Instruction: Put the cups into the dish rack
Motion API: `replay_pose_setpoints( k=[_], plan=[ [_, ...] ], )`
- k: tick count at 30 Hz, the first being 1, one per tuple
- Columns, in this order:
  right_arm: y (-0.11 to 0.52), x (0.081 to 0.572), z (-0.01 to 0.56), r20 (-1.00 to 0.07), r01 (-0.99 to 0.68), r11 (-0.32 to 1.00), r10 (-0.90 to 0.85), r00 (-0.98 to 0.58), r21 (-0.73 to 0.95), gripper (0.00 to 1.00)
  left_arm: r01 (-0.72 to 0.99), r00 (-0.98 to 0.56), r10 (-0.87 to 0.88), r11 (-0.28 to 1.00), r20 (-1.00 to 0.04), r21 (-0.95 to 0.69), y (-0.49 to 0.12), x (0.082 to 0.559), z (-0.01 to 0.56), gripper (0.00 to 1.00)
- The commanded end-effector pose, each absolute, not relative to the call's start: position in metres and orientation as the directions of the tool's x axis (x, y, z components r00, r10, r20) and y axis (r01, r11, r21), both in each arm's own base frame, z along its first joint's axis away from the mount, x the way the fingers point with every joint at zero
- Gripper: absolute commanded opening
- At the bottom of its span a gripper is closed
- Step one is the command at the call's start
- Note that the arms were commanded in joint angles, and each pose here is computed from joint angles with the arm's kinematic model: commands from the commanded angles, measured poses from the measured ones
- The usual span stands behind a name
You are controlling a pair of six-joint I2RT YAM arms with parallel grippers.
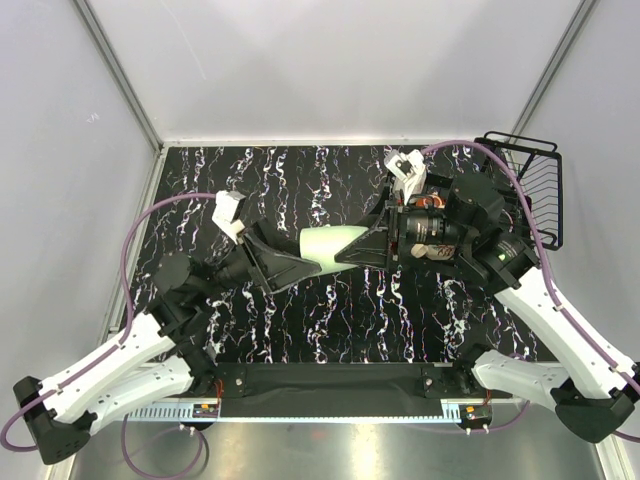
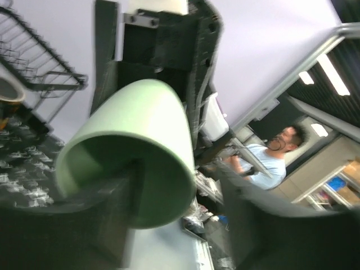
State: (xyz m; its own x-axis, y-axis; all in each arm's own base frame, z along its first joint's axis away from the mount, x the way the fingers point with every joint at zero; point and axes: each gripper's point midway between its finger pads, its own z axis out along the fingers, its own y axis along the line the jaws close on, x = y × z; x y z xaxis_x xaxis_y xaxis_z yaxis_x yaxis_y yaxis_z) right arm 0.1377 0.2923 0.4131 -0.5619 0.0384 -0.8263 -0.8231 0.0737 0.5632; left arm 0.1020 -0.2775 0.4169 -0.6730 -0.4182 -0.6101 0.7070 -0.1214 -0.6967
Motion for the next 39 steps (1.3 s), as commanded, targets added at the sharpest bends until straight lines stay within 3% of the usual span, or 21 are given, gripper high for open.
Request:
replay_pose_setpoints(
  k=[1, 2, 4, 5, 8, 10, 13, 19, 34, 39],
  plan=[
    [0.291, 0.153, 0.417, -0.846, -0.831, 0.159, 0.081, -0.527, 0.533, 0.0, 0.719, -0.632, -0.449, -0.033, -0.632, -0.695, -0.27, 0.11, 0.422, 0.8],
    [0.289, 0.157, 0.408, -0.834, -0.811, 0.205, 0.067, -0.547, 0.548, 0.0, 0.687, -0.634, -0.442, 0.053, -0.634, -0.724, -0.27, 0.12, 0.406, 0.9],
    [0.28, 0.181, 0.395, -0.828, -0.757, 0.368, 0.073, -0.555, 0.54, 0.0, 0.649, -0.63, -0.446, 0.147, -0.636, -0.746, -0.264, 0.13, 0.394, 0.96],
    [0.276, 0.19, 0.389, -0.826, -0.731, 0.429, 0.071, -0.559, 0.532, 0.0, 0.581, -0.635, -0.444, 0.265, -0.632, -0.769, -0.256, 0.142, 0.37, 0.98],
    [0.254, 0.225, 0.366, -0.812, -0.586, 0.657, 0.069, -0.579, 0.474, 0.0, 0.437, -0.624, -0.446, 0.481, -0.642, -0.76, -0.231, 0.16, 0.331, 0.99],
    [0.229, 0.253, 0.344, -0.795, -0.418, 0.819, 0.075, -0.601, 0.393, 0.0, 0.376, -0.61, -0.456, 0.553, -0.649, -0.743, -0.217, 0.165, 0.32, 0.99],
    [0.196, 0.283, 0.311, -0.768, -0.198, 0.955, 0.044, -0.639, 0.22, 0.0, 0.31, -0.598, -0.452, 0.631, -0.662, -0.711, -0.201, 0.169, 0.303, 0.99],
    [0.165, 0.323, 0.264, -0.673, -0.009, 0.999, -0.037, -0.738, -0.046, 0.0, 0.334, -0.585, -0.427, 0.648, -0.69, -0.684, -0.197, 0.167, 0.303, 0.98],
    [0.145, 0.403, 0.185, -0.497, 0.024, 0.995, -0.029, -0.867, -0.1, 0.0, 0.364, -0.581, -0.402, 0.649, -0.708, -0.668, -0.19, 0.158, 0.294, 0.97],
    [0.15, 0.417, 0.159, -0.456, 0.026, 0.995, -0.02, -0.89, -0.093, 0.06, 0.382, -0.579, -0.376, 0.658, -0.723, -0.649, -0.193, 0.158, 0.294, 0.98]
  ],
)
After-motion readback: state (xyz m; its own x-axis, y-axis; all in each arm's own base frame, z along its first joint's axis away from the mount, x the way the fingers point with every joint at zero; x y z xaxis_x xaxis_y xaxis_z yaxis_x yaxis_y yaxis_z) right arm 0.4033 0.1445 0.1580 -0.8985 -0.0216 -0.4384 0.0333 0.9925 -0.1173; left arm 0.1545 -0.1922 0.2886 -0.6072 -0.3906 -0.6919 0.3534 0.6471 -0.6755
